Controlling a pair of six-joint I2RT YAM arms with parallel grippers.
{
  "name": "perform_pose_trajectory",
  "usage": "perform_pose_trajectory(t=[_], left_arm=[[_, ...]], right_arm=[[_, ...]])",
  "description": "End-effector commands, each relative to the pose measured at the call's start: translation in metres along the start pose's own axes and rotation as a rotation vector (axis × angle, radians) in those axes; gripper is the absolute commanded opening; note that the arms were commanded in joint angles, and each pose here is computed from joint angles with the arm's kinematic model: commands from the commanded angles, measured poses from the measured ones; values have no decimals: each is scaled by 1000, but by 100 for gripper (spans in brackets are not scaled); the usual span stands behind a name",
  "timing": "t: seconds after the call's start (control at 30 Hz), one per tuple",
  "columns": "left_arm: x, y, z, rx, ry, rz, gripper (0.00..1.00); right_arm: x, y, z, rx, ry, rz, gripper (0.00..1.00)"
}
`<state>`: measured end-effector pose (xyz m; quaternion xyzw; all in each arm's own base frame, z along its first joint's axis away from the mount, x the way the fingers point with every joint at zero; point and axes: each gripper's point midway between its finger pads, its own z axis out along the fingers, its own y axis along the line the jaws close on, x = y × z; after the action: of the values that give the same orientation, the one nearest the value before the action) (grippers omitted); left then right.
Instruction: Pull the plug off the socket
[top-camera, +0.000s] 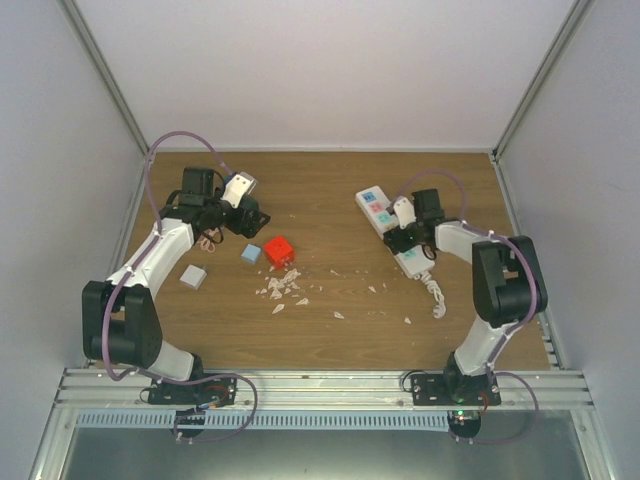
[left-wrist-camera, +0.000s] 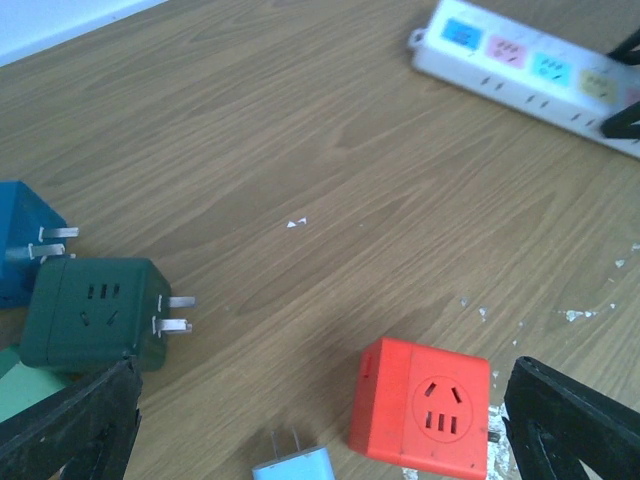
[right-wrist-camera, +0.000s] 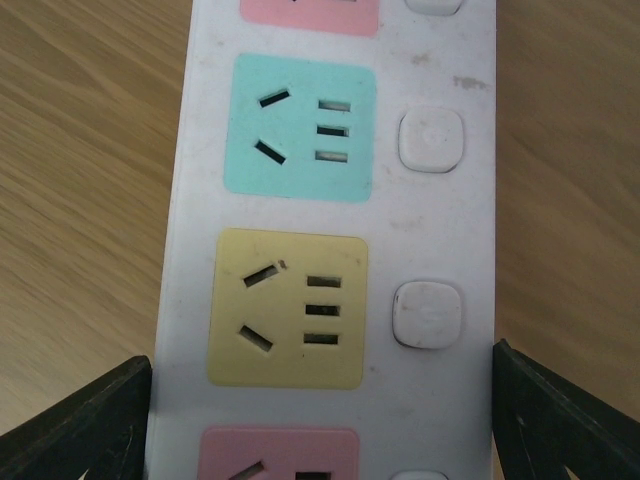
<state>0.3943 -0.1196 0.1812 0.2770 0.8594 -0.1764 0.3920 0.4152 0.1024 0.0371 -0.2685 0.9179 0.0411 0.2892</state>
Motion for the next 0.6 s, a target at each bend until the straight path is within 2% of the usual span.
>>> perform_pose_trajectory(t=[0.0, 0.07, 0.13, 0.3, 0.57], left_arm=[[-19, 15, -1, -47, -37, 14, 99], [-19, 17, -2, -54, -39, 13, 99], [-19, 19, -3, -66, -40, 12, 99], [-14, 21, -7, -74, -27, -8, 99], [-14, 16, -39, -57, -81, -20, 99]], right_arm=[[51, -13, -12, 27, 86, 170, 67], [59, -10, -17, 23, 82, 211, 67], [57, -6, -25, 22, 41, 228, 72], [39, -4, -49, 17, -62, 233, 99], [-27, 2, -128, -5, -348, 144, 100]])
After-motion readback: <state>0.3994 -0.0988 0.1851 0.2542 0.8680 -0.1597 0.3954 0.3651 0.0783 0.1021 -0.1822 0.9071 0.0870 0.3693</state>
